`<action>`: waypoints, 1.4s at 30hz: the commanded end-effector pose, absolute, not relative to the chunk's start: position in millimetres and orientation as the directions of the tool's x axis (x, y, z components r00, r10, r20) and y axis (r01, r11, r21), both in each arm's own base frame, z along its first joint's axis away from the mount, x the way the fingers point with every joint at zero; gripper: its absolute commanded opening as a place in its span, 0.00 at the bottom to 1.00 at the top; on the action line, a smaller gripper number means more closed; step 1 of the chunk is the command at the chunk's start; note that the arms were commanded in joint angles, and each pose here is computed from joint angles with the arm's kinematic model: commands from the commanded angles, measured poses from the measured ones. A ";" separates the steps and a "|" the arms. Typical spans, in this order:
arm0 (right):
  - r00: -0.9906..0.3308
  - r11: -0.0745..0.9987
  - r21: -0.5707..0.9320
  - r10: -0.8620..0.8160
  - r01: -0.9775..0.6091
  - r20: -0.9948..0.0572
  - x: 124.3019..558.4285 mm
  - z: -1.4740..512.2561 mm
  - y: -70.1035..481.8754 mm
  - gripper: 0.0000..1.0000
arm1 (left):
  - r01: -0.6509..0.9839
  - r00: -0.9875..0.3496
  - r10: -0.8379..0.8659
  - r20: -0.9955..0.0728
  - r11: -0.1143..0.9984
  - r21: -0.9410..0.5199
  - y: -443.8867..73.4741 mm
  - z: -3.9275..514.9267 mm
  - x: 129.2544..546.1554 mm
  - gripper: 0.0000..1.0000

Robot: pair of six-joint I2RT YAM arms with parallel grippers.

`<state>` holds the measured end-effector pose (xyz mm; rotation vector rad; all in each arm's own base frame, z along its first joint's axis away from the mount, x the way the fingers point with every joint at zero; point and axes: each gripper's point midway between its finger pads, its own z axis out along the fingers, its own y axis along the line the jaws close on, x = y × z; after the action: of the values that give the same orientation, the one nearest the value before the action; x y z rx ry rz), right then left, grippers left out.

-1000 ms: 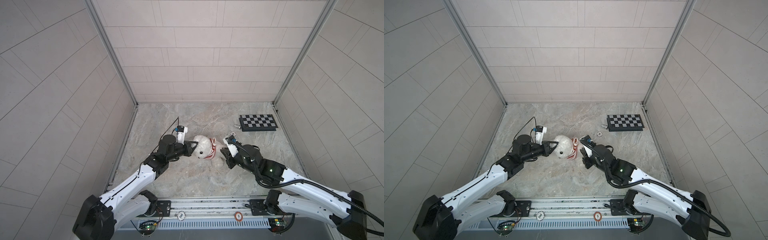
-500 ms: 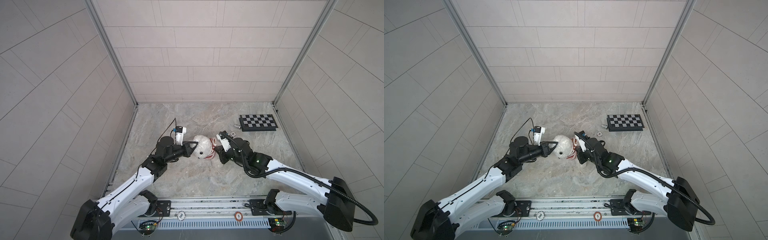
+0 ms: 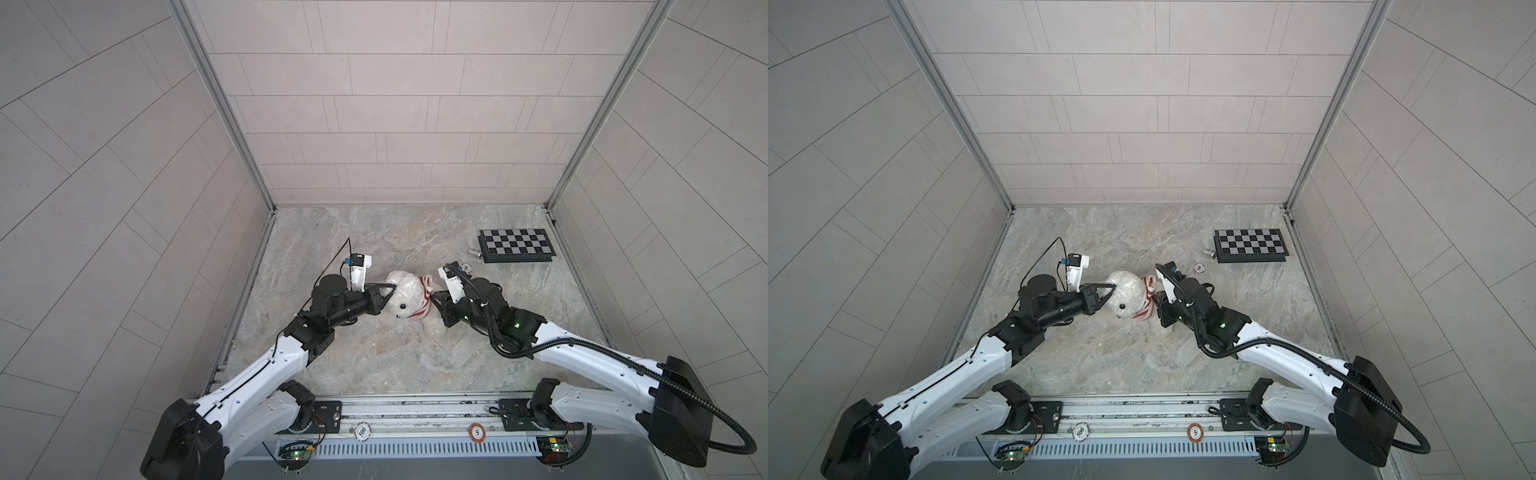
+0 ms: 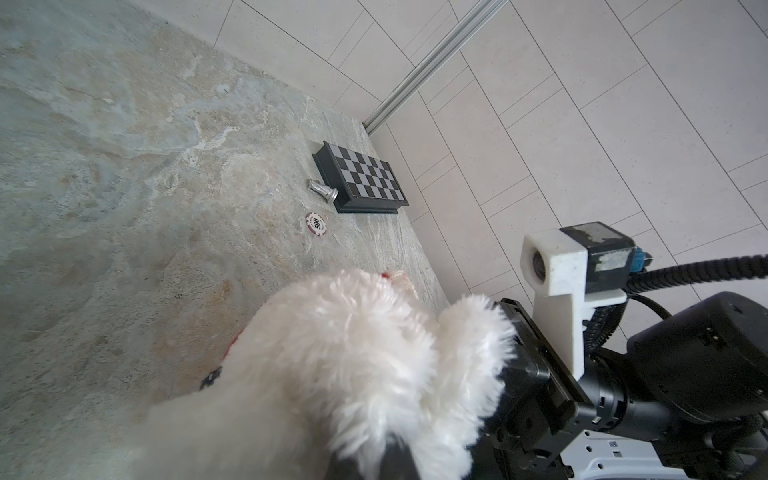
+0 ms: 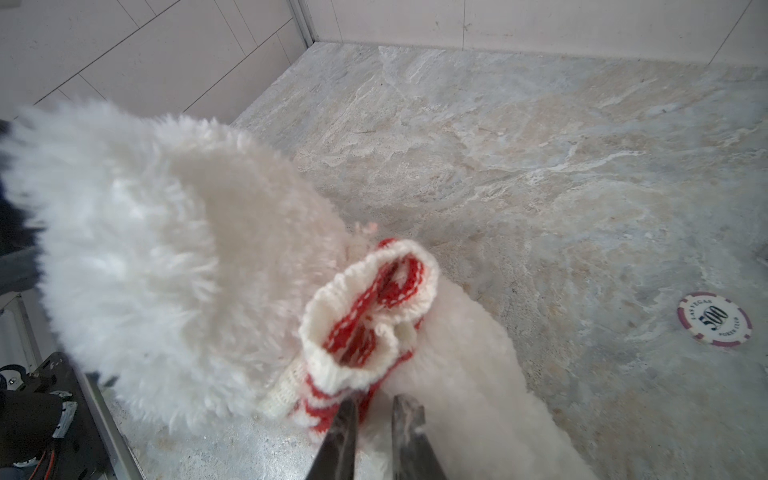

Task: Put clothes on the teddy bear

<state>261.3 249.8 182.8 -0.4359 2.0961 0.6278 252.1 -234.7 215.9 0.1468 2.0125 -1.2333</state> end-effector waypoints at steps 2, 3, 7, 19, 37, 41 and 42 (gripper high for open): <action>-0.537 0.821 0.300 -0.008 -0.485 -0.844 264.6 192.1 243.6 0.23 | 0.497 -0.675 -0.298 -0.675 0.492 -0.715 -234.6 231.8 249.8 0.00; -0.539 0.819 0.302 -0.010 -0.488 -0.842 264.9 191.7 244.9 0.23 | 0.498 -0.677 -0.297 -0.674 0.489 -0.716 -235.1 232.2 249.2 0.00; -0.549 0.807 0.322 -0.003 -0.495 -0.836 266.1 187.4 251.2 0.23 | 0.502 -0.676 -0.299 -0.673 0.482 -0.718 -236.3 235.1 249.7 0.00; -0.564 0.788 0.352 0.006 -0.506 -0.826 272.4 179.2 265.5 0.24 | 0.518 -0.680 -0.284 -0.676 0.466 -0.717 -245.0 237.5 245.5 0.00; -0.588 0.783 0.369 0.005 -0.501 -0.809 275.4 167.1 271.2 0.17 | 0.532 -0.677 -0.276 -0.682 0.458 -0.712 -249.2 238.5 243.7 0.00; -0.605 0.768 0.382 -0.010 -0.514 -0.796 276.7 159.7 280.3 0.12 | 0.536 -0.678 -0.273 -0.682 0.452 -0.714 -250.8 238.0 243.9 0.00; -0.610 0.764 0.384 -0.015 -0.518 -0.792 276.8 157.8 282.7 0.11 | 0.537 -0.679 -0.272 -0.682 0.450 -0.714 -251.4 237.7 243.6 0.00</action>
<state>277.2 273.5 161.0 -0.3861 2.1101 0.7248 247.3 -242.6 215.6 0.1597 2.0114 -1.2566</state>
